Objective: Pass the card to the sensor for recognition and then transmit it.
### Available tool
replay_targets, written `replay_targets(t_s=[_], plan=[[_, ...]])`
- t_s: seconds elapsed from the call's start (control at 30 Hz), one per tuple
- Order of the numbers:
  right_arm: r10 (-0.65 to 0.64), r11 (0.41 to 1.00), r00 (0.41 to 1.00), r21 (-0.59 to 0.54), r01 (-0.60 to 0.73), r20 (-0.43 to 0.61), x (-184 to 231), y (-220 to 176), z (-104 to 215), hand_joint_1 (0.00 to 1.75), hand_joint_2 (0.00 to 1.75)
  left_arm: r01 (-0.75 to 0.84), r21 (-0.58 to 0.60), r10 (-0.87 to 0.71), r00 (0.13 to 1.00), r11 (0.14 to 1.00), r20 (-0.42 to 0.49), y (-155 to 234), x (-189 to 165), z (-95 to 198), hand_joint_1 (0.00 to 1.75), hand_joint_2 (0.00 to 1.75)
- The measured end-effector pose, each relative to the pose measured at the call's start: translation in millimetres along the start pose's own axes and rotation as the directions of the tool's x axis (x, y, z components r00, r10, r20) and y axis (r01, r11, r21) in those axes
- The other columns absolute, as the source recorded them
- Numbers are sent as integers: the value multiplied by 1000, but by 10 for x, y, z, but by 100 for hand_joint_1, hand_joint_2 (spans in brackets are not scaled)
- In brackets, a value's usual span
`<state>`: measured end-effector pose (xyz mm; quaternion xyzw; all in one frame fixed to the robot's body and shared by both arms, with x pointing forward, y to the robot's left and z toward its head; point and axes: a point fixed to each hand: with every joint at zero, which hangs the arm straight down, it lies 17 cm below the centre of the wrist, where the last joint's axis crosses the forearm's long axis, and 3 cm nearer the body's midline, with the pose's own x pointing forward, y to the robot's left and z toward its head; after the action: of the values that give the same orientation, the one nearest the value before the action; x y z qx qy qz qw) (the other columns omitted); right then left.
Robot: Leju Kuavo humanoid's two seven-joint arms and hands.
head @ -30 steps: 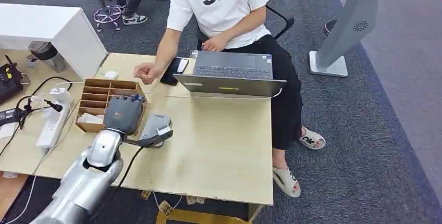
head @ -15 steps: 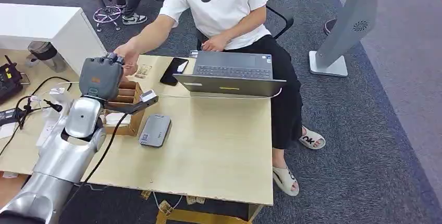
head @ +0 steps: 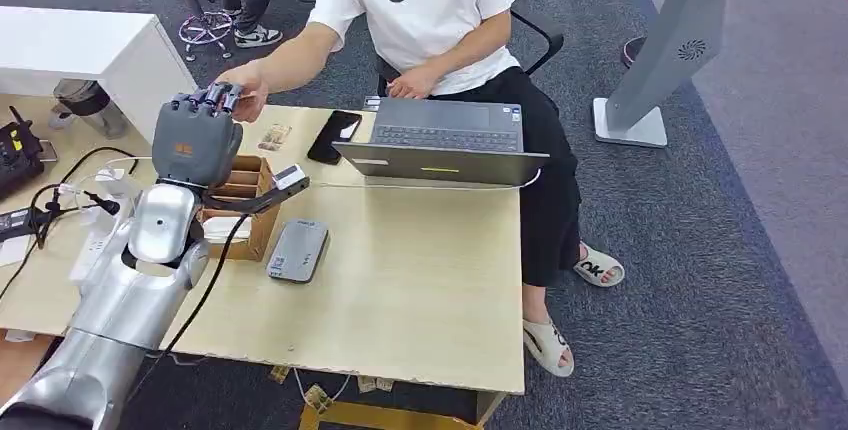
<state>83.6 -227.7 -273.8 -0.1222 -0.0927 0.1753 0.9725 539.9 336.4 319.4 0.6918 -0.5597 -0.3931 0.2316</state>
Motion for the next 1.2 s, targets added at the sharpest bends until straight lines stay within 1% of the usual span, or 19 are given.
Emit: replay_targets(t_s=[0.23, 0.3, 0.33, 0.37, 0.4, 0.5, 0.7, 0.97, 1.03, 1.2], plan=[[0, 1000, 1000, 0, 0, 0, 0, 1, 0, 0, 175, -1, 1, 1, 1000, 1000, 0, 4, 2, 0, 0, 175], [-6, 1000, 1000, 0, 6, -1, 0, 1, 0, 0, 175, -11, 10, 11, 1000, 1000, 3, 30, 51, 24, 0, 175], [-17, 1000, 1000, 2, 17, -4, -2, 4, 1, 0, 175, -4, -109, 4, 1000, 994, -2, -174, 90, 99, 0, 175], [-29, 1000, 1000, 3, 29, -8, -9, 7, 1, 0, 175, -18, -203, 20, 1000, 979, 5, -333, 163, 193, 0, 175], [-57, 998, 998, 4, 57, -16, -25, 8, 1, 0, 175, -36, -314, 51, 998, 949, 40, -505, 357, 468, 0, 175], [-74, 997, 997, 5, 74, -33, -69, 16, 2, 0, 175, -49, -407, 89, 993, 912, 79, -639, 420, 728, 0, 175], [-95, 995, 994, 4, 96, -50, -115, 19, 3, 0, 175, -21, -445, 93, 985, 895, 142, -634, 364, 1106, 0, 175], [-121, 993, 991, 3, 122, -63, -145, 23, 5, 0, 175, 15, -494, 77, 983, 869, 166, -676, 255, 1596, 0, 175], [-122, 992, 990, 3, 123, -65, -150, 23, 5, 0, 175, 22, -507, 70, 984, 862, 161, -710, 222, 1679, 0, 175], [-121, 993, 991, 3, 121, -65, -152, 23, 4, 0, 175, 32, -525, 58, 986, 851, 154, -759, 150, 1780, 0, 175]])
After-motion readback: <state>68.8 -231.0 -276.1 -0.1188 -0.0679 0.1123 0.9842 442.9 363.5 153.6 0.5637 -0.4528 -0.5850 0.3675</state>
